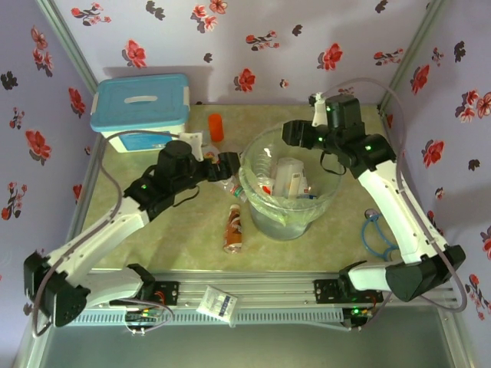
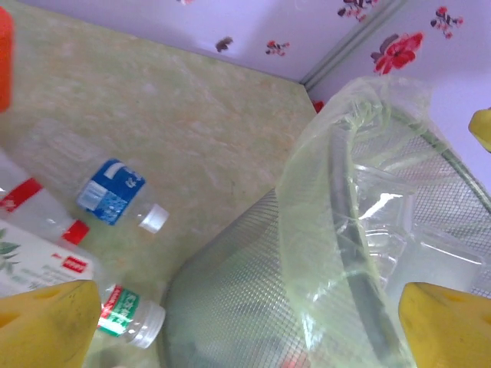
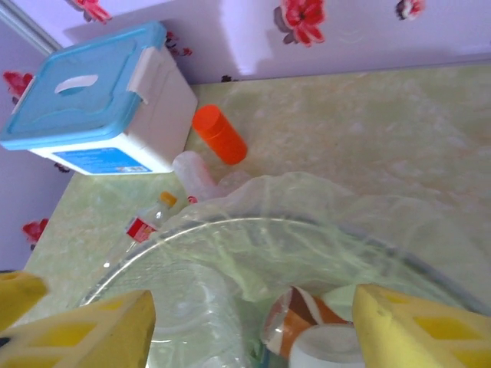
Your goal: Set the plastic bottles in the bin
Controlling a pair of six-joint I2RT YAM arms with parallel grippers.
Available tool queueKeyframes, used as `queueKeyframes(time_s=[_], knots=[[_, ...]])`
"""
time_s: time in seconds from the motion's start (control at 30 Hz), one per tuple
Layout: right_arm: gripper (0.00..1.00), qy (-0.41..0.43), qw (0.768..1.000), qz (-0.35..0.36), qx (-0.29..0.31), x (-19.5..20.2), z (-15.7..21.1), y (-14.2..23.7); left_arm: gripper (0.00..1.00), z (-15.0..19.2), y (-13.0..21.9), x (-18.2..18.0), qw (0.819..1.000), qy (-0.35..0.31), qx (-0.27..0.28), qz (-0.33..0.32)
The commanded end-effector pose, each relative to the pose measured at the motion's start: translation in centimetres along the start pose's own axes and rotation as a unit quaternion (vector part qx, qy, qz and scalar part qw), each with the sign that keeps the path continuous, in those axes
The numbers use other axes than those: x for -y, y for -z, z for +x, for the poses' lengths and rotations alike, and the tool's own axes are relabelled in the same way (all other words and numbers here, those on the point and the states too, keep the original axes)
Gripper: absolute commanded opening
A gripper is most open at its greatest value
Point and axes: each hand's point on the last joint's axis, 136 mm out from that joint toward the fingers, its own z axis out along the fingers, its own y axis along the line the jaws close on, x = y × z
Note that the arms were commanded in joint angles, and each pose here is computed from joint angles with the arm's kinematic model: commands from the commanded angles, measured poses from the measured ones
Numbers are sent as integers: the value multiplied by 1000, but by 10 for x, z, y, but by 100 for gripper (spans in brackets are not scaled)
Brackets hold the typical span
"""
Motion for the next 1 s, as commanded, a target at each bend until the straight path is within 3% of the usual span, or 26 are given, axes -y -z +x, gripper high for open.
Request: queueKeyframes(time_s=[0.0, 0.13, 0.37, 0.5, 0.97], knots=[[71, 5, 999, 25, 18, 14, -3, 19, 100, 20, 24, -30, 998, 7, -16, -54], [72, -1, 999, 34, 17, 22, -2, 17, 100, 51, 39, -52, 995, 40, -50, -82], [74, -11, 999, 47, 12, 31, 3, 10, 100, 182, 28, -68, 962, 84, -240, -103], [74, -21, 999, 39, 13, 30, 5, 9, 100, 231, 16, -69, 949, 124, -270, -103], [74, -28, 999, 41, 8, 32, 11, 11, 99, 275, -19, -89, 933, 100, -311, -151]])
